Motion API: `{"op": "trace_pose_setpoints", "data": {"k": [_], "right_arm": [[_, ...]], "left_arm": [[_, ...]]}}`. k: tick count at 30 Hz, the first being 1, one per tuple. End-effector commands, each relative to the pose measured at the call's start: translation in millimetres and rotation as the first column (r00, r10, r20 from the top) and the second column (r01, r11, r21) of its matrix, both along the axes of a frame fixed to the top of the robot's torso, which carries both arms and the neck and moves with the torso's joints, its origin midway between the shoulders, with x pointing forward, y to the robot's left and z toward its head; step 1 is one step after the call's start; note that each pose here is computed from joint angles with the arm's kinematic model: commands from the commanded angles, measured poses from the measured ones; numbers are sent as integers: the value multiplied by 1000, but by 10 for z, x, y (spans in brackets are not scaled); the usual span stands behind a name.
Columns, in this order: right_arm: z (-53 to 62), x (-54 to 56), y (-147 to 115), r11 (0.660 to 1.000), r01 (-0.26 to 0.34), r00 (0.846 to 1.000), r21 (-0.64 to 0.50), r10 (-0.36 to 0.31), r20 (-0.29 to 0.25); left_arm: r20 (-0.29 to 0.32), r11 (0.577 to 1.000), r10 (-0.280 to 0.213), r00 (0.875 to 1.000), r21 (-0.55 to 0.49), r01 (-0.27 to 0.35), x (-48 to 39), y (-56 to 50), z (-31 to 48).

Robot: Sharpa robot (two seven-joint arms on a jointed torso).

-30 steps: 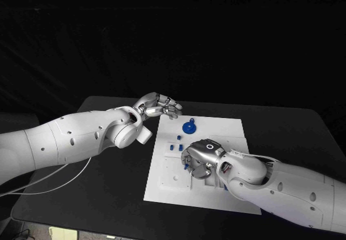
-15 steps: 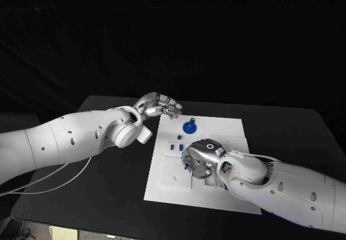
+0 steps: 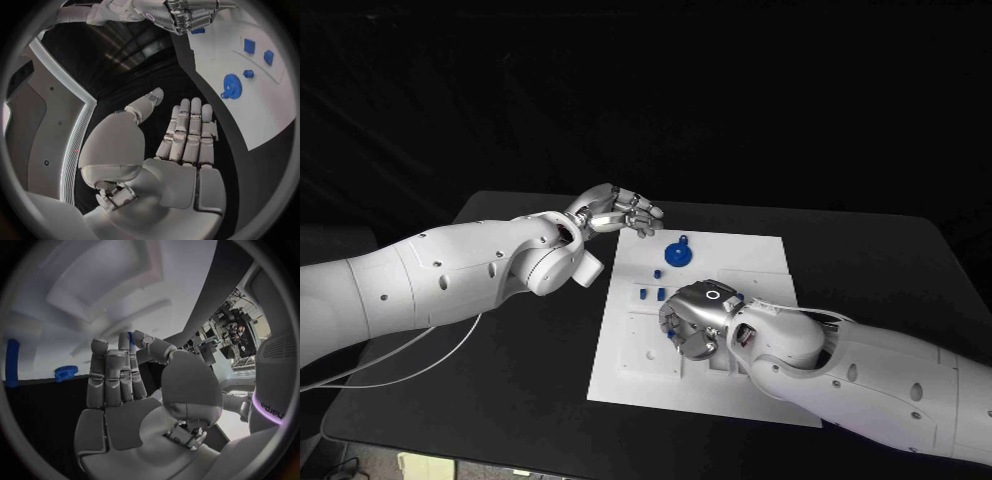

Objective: Assemble the parts on the task board

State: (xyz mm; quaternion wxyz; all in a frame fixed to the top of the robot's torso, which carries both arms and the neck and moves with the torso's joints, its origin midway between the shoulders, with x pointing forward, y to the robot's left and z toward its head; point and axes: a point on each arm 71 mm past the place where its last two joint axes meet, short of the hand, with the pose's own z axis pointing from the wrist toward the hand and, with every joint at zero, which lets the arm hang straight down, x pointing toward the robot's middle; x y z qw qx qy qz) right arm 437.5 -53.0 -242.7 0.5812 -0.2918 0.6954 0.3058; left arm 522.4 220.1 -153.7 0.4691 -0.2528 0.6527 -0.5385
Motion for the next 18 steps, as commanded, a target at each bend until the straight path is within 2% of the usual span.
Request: {"op": "trace_pose_setpoints", "data": {"k": [1, 11, 18], "right_arm": [[-87, -12, -12, 997, 7, 1000, -74, -8, -17], [-92, -11, -4, 999, 7, 999, -39, -8, -43], [-49, 13, -77, 998, 33, 998, 61, -30, -59]], "left_arm": [[0, 1000, -17, 1000, -8, 17, -7, -15, 7], [0, 1000, -15, 1000, -8, 15, -7, -8, 7], [-2, 1000, -16, 1000, -7, 16, -9, 0, 6]]}}
